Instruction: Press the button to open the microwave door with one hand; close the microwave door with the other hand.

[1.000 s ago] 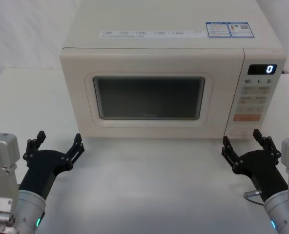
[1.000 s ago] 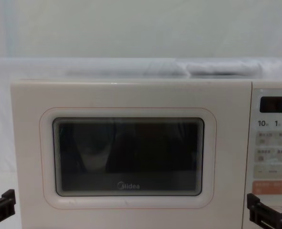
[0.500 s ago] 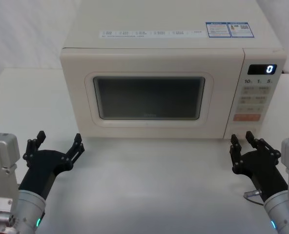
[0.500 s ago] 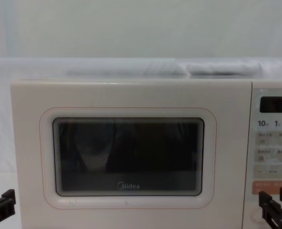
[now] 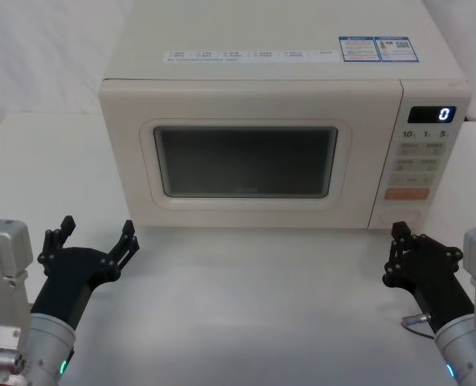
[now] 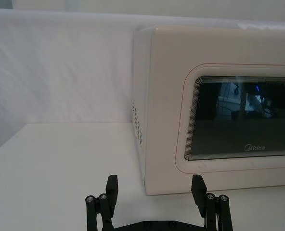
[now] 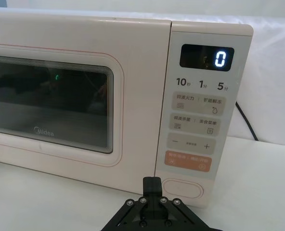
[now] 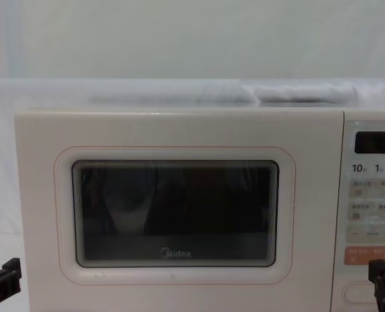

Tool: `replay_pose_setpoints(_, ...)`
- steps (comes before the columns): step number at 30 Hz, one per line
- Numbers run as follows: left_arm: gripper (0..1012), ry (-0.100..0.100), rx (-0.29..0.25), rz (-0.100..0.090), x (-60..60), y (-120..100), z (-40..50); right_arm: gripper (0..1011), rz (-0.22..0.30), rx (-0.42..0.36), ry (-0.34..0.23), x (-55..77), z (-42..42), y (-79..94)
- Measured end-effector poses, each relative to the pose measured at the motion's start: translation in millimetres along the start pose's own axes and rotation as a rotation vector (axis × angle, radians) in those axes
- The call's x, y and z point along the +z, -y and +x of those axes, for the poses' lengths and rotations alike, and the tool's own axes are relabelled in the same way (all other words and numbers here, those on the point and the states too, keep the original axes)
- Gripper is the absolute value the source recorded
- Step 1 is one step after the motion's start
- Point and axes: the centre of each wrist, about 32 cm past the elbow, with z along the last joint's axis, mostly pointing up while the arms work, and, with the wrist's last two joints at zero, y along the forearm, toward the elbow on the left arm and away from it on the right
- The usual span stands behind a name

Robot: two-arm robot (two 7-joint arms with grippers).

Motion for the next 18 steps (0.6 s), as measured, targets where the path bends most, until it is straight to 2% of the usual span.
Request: replay_pose_setpoints(18,1001,0.0,0.0,0.0,0.0,0.0,0.0,0,0.0,0.0,0.0,0.0,0.0,0.0)
